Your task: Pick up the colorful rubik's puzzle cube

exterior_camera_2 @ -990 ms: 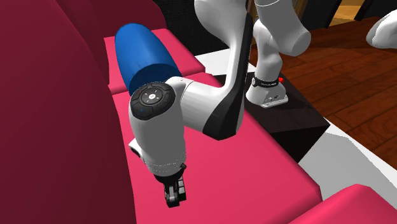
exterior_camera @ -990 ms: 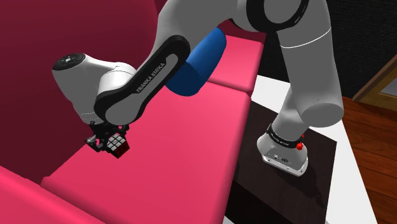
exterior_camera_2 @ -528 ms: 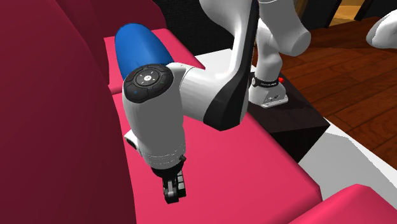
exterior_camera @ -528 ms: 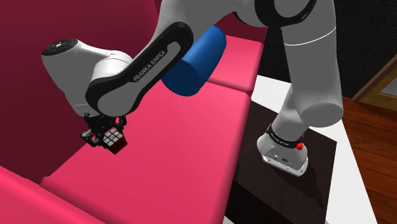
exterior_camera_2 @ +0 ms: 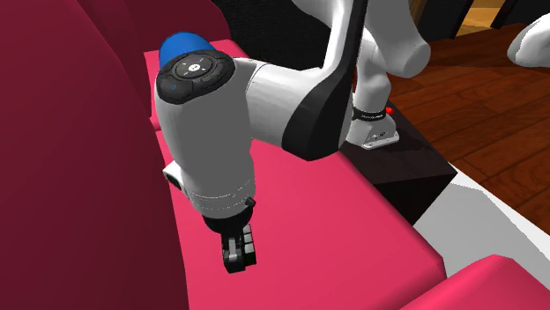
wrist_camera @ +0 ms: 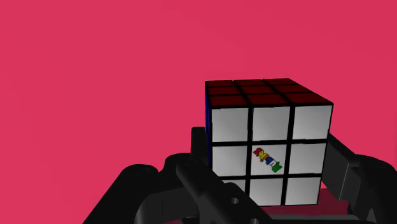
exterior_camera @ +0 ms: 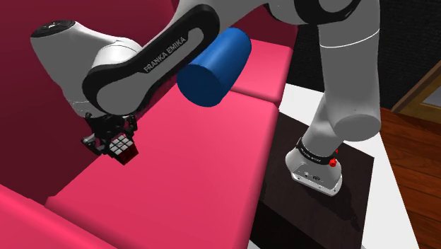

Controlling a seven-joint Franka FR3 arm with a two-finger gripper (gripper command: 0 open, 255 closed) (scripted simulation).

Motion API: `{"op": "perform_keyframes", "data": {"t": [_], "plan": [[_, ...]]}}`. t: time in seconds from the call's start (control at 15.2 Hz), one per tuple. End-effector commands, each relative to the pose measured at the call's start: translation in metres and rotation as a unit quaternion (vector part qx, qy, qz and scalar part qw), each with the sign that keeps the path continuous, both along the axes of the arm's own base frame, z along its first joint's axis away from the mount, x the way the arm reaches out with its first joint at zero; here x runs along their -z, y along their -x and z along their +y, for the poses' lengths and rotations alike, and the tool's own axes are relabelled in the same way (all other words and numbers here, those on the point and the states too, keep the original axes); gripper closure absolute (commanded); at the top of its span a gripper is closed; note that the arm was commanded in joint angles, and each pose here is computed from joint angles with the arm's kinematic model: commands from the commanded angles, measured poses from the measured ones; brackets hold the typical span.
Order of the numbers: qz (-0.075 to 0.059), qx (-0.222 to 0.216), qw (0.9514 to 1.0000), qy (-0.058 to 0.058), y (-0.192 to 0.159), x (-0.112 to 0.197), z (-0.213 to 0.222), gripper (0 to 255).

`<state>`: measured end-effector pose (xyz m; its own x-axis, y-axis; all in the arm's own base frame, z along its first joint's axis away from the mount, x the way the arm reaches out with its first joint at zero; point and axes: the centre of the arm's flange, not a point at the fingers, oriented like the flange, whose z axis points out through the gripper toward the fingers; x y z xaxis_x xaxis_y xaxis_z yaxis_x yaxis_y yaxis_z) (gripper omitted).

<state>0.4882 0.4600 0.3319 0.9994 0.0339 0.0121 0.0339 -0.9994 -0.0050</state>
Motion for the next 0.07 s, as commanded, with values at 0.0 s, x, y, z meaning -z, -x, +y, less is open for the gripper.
{"op": "perform_keyframes", "data": {"t": [0.0], "plan": [[0.000, 0.000, 1.0000, 0.000, 0.0000, -0.0031, -0.0006, 255]]}}
